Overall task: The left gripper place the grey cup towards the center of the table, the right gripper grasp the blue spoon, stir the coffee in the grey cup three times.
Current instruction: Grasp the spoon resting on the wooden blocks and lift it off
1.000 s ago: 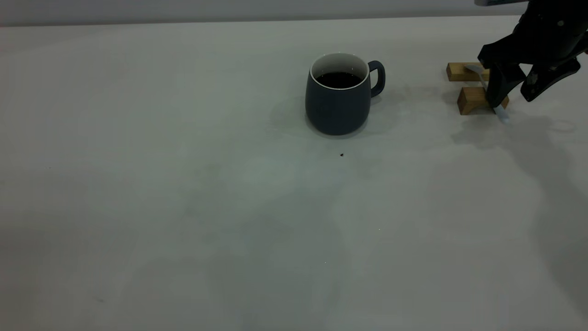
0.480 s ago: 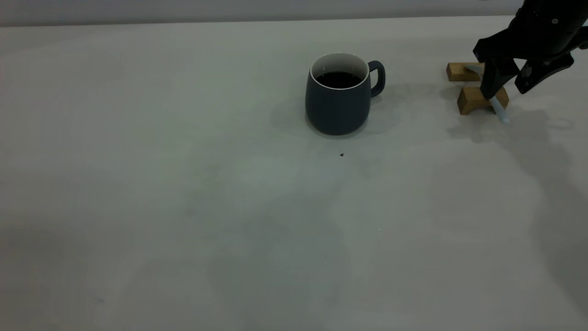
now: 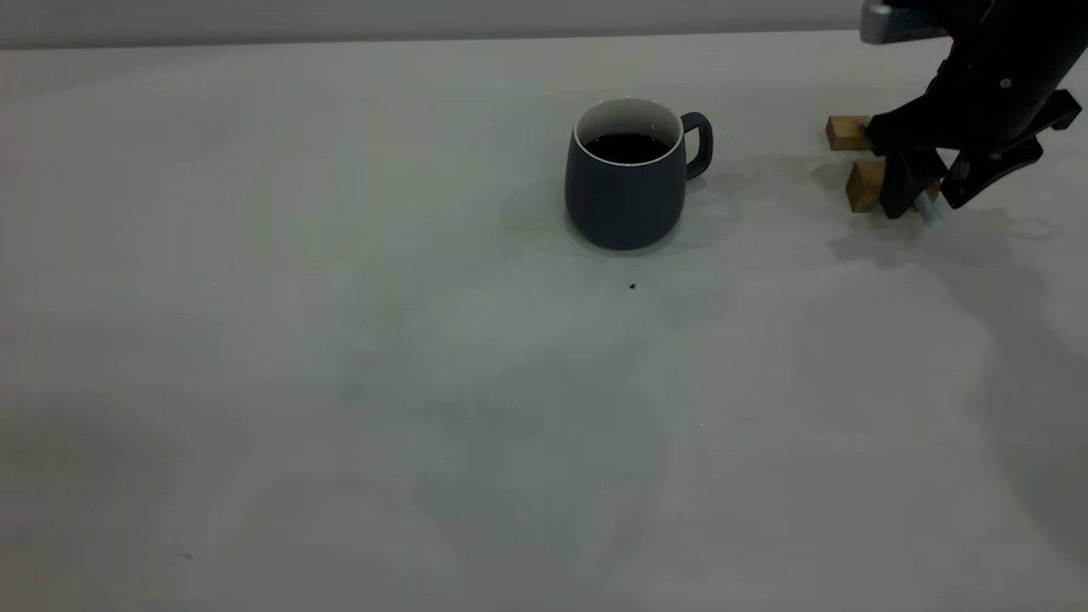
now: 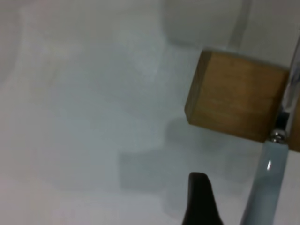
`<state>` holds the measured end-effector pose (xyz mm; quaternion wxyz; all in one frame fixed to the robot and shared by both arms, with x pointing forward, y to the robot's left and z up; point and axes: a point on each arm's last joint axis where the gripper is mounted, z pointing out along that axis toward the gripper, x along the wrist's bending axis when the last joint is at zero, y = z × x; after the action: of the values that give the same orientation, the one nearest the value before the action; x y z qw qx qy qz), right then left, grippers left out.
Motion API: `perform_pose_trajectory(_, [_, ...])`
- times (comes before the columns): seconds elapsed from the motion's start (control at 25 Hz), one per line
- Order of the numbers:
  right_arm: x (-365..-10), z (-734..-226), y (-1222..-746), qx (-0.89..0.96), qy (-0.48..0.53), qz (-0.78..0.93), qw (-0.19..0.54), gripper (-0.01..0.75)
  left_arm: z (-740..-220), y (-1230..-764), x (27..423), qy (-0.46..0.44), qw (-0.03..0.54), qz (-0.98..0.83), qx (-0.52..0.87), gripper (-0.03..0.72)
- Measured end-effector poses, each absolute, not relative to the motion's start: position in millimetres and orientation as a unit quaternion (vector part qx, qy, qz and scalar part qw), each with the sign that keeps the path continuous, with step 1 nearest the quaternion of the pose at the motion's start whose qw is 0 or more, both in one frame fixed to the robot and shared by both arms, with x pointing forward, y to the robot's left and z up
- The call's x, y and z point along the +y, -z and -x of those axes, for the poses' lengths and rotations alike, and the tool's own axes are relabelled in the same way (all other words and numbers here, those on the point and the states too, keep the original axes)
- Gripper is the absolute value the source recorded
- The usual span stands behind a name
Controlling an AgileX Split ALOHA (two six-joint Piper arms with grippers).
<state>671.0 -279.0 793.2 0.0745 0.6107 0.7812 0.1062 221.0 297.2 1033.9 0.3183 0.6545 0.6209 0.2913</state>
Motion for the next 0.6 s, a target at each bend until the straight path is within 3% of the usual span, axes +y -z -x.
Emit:
perform_pose_trajectory(0.4, [-279.4,-670.7,-775.9,0.782,-0.101,-0.611,0.073,0.563,-221.0,-1033.9,297.2,-0.291,0.318,-0.654,0.621,0.585])
perform_pose_trajectory(0.6, [-279.9,-671.1,-776.1,0.785,-0.099,-0.606,0.075,0.459,-221.0,-1033.9,297.2,-0.291,0.318,-0.654,0.621,0.585])
